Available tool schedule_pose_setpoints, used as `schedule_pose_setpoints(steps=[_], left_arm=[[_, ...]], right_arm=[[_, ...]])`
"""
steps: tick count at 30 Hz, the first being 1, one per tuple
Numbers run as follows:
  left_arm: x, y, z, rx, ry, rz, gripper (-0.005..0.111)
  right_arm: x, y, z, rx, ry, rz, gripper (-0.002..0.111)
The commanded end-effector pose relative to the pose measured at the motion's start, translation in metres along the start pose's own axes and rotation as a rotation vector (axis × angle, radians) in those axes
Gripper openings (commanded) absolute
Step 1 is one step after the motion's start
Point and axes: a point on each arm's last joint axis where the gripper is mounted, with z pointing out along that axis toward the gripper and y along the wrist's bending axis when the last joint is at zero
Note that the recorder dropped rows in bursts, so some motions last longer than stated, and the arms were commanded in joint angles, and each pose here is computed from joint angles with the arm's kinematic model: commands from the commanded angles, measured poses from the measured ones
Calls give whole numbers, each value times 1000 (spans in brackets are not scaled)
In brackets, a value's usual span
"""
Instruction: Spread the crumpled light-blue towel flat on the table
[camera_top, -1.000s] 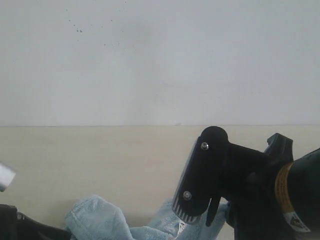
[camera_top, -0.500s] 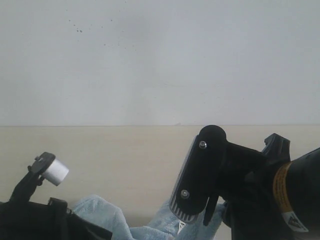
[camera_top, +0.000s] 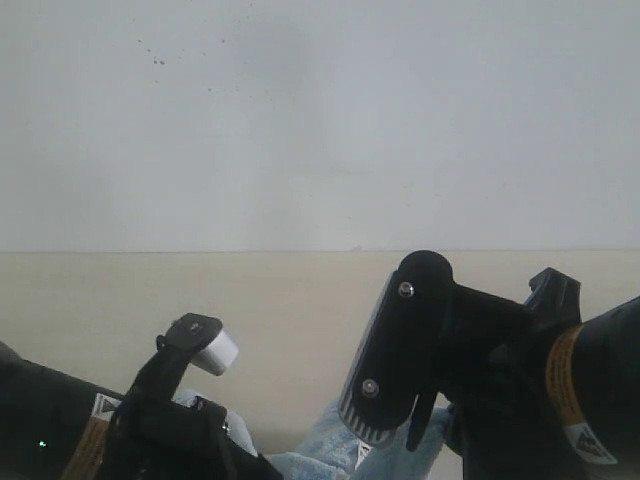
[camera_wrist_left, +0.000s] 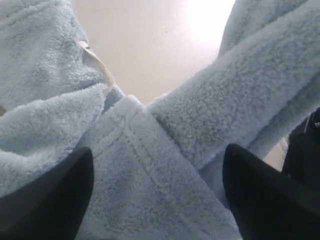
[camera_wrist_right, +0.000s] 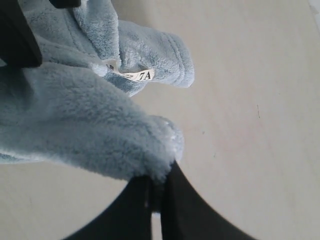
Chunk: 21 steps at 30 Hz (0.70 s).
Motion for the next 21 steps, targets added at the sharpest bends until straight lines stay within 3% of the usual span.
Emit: schedule_pose_setpoints(steps=[1, 14, 17, 21], left_arm=[[-2, 1, 13, -14, 25, 35, 68], [9, 15, 29, -53, 88, 23, 65], [9, 17, 29, -66, 88, 23, 49], [10, 16, 29, -61, 89, 23, 16]], right_arm=[[1, -2, -2, 5, -2, 6, 0], [1, -2, -2, 5, -2, 6, 0], [1, -2, -2, 5, -2, 6, 0], [1, -2, -2, 5, -2, 6, 0]])
